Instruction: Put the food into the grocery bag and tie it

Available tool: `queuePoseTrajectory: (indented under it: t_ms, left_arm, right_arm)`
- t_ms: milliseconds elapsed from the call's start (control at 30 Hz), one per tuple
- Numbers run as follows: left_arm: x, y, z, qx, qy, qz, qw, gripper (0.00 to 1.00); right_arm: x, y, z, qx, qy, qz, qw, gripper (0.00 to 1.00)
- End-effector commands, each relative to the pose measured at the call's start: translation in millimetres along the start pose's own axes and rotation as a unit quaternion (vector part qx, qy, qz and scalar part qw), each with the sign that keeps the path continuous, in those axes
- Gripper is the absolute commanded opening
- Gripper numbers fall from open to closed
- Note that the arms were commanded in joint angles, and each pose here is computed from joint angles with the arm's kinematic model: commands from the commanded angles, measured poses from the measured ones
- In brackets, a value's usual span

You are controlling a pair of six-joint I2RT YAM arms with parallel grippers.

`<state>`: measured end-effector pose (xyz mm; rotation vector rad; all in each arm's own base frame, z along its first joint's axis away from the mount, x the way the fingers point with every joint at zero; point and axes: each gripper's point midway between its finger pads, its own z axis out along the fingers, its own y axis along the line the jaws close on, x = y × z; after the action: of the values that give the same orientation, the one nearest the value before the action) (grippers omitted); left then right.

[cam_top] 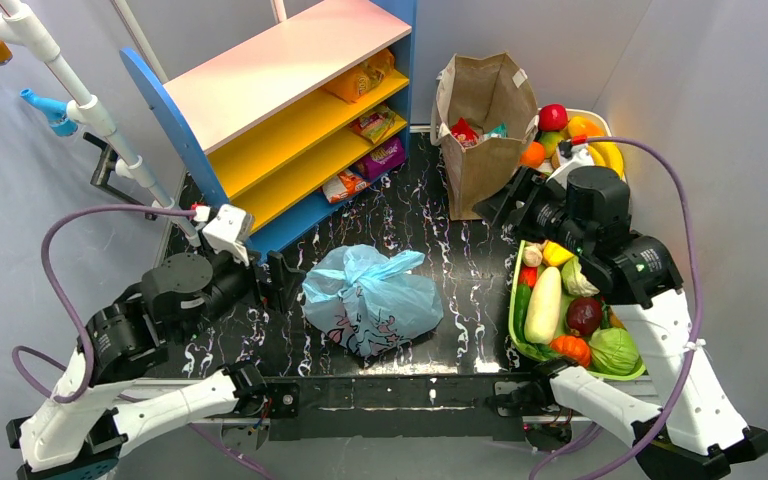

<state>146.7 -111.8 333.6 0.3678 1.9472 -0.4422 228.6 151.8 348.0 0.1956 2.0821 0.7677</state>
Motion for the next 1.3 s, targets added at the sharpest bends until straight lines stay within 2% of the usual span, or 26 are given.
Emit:
queuePoseTrajectory:
  t_ms: [0, 300, 467, 567, 733, 900, 1067, 1267]
  left_arm:
    - [7, 11, 2, -0.039, 0.039, 0.029, 0.998, 0.98]
    - [-8, 5, 22, -0.056, 0.053, 0.075, 0.994, 0.98]
    - [-11, -12, 37, -0.033, 0.072, 0.085, 0.993, 0.98]
    - [-12, -30, 45, 0.007, 0.070, 0.080, 0.994, 0.98]
    - [-15, -48, 53, 0.036, 0.079, 0.061, 0.994, 0.98]
    - [-2, -51, 56, 0.041, 0.097, 0.051, 0.993, 0.98]
    - [4, -41, 53, 0.022, 0.104, 0.054, 0.993, 0.98]
    - [2, -24, 54, -0.019, 0.096, 0.076, 0.992, 0.98]
  right_arm:
    - [-9, -26, -11, 0.080, -0.011, -0.039, 0.996, 0.79]
    - [-12, -49, -21, 0.143, -0.005, -0.075, 0.987, 0.81]
    - [-16, -49, -21, 0.160, -0.010, -0.042, 0.986, 0.84]
    - [-26, -45, -12, 0.168, -0.030, 0.000, 0.985, 0.85]
    - [-52, -35, 22, 0.180, -0.062, 0.061, 0.980, 0.86]
    - [-87, -33, 73, 0.219, -0.075, 0.079, 0.970, 0.87]
    - [-114, -52, 116, 0.260, -0.083, 0.148, 0.951, 0.88]
    - [-137, -94, 158, 0.309, -0.088, 0.245, 0.915, 0.89]
